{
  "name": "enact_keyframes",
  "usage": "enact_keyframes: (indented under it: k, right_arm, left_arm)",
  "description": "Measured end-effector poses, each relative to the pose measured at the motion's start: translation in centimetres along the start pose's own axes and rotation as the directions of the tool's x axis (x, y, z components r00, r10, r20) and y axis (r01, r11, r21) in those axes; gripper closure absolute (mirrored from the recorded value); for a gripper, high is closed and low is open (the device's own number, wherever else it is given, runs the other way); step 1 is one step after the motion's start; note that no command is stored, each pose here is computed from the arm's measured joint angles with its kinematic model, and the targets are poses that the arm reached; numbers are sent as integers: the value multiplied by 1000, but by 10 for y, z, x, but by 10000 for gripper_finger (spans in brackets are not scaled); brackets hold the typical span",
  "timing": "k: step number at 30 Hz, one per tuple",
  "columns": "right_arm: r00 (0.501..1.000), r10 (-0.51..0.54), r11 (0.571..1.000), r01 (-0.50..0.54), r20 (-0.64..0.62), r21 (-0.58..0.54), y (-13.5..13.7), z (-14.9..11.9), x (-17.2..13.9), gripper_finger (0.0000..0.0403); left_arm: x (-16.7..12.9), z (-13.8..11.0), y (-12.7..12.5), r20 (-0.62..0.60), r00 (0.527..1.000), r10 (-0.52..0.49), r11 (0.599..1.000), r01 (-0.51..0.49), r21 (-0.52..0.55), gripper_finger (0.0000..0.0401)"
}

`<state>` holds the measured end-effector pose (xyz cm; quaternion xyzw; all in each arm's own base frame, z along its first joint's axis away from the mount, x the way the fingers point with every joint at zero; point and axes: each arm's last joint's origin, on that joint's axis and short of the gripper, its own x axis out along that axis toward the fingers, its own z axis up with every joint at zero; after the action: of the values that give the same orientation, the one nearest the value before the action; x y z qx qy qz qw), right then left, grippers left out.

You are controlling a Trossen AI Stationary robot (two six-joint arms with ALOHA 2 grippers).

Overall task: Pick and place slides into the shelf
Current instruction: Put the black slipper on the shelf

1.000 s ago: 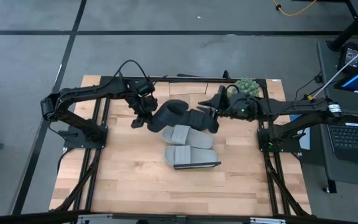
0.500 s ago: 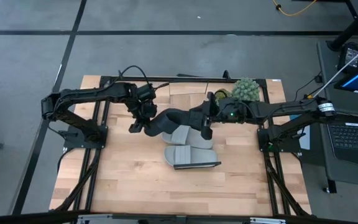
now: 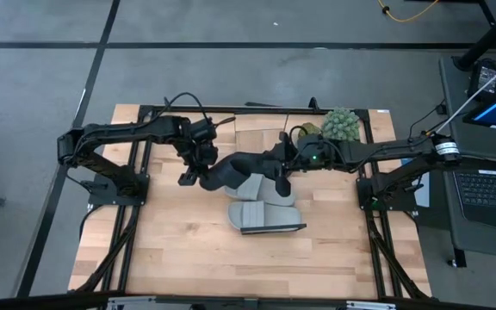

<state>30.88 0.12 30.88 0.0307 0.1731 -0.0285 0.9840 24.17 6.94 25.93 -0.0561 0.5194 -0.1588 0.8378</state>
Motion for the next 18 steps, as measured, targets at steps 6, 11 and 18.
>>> enact_keyframes:
  k: [6, 11, 18]
  right_arm:
    - [1000, 3, 1000, -3, 2, 7, 0, 0, 0, 229]
    - [1000, 4, 1000, -4, 2, 24, 0, 0, 0, 229]
    - [1000, 1, 1000, 0, -27, 21, 0, -7, 11, 229]
  left_arm:
    - [0, 0, 0, 1, 1000, -1, 1000, 1, 6, 344]
    - [0, 0, 0, 1, 1000, -1, 1000, 1, 16, 344]
    - [0, 1, 0, 13, 1000, -9, 1000, 9, 20, 344]
